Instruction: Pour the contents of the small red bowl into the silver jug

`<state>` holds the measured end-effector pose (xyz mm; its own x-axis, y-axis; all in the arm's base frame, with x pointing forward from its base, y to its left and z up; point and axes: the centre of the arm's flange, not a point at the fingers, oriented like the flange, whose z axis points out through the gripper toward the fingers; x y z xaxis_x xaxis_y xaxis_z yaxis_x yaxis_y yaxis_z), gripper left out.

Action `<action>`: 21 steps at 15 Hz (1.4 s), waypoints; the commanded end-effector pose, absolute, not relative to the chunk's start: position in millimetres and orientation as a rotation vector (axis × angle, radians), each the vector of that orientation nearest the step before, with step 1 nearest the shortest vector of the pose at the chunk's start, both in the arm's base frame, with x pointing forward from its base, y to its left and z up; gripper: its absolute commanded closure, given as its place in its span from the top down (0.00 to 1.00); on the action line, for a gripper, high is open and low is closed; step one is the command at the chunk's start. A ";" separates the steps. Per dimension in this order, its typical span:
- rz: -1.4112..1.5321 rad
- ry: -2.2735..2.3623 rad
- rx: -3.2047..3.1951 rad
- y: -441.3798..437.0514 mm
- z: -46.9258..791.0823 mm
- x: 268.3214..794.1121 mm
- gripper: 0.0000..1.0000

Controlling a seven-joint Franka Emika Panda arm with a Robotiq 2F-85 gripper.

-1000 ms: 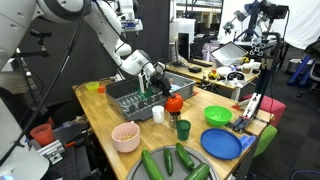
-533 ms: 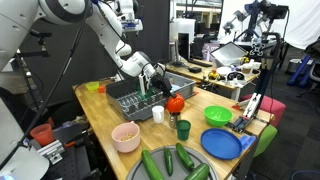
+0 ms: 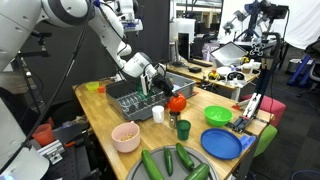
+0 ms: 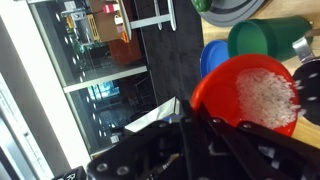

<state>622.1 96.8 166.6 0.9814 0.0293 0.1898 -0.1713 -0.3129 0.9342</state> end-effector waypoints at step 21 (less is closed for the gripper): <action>0.208 -0.063 1.817 104.2 153.9 632.0 0.02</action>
